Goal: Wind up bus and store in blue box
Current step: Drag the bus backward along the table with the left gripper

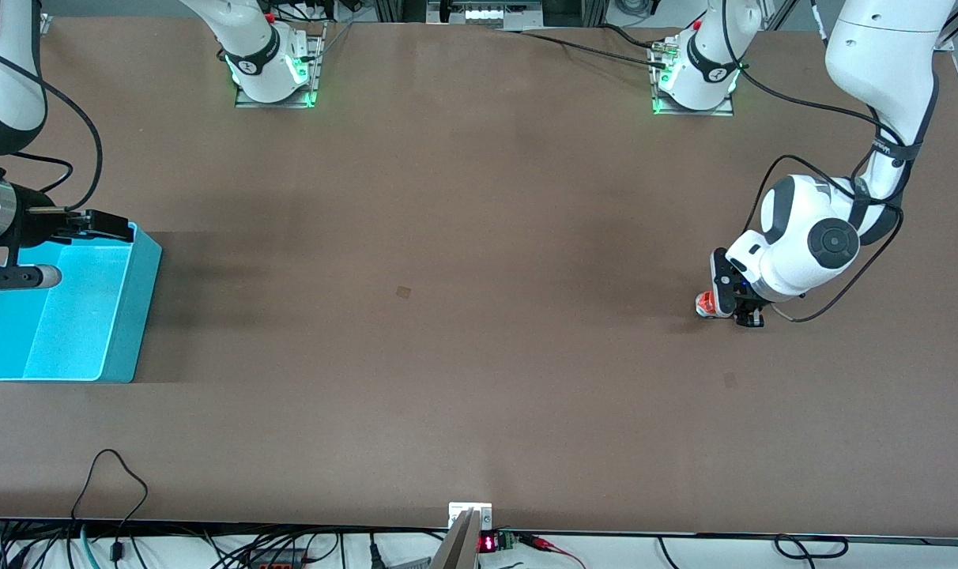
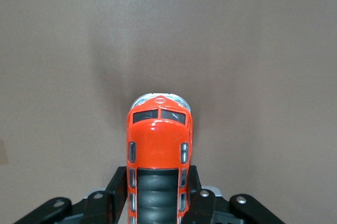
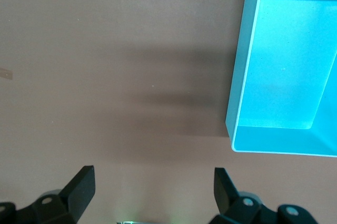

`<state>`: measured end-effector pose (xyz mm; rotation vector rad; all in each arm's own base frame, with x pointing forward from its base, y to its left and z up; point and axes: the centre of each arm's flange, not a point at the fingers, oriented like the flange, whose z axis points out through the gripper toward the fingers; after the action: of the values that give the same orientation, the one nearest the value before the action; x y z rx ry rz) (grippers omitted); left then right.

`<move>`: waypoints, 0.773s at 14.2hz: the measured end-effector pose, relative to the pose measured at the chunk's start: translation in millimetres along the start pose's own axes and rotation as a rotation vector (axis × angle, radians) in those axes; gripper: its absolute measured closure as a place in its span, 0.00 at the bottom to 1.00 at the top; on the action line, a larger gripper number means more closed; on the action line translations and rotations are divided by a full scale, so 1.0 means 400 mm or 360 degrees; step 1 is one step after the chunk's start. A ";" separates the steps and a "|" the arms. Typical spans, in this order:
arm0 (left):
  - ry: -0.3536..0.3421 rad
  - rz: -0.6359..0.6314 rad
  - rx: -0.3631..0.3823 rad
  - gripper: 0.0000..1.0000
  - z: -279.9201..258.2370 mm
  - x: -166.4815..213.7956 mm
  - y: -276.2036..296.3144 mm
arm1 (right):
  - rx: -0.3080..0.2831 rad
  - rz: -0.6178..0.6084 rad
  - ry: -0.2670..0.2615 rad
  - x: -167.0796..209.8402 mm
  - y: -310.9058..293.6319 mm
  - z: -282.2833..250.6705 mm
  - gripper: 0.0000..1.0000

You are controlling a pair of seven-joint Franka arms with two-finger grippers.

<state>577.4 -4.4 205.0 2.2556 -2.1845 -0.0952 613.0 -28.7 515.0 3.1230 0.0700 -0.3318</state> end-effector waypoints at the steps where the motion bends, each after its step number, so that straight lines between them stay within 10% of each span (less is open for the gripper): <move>1: 0.0001 -0.0012 -0.0001 0.51 0.001 -0.018 -0.001 | 0.0000 0.0000 0.0000 0.000 0.000 0.000 0.00; 11: 0.0012 -0.0020 0.0024 0.51 0.018 -0.426 -0.008 | 0.0000 0.0000 -0.0002 -0.001 -0.001 0.000 0.00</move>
<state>574.8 166.3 205.3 2.2738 -2.1747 -0.0702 612.8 -28.6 515.1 3.1230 0.0705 -0.3335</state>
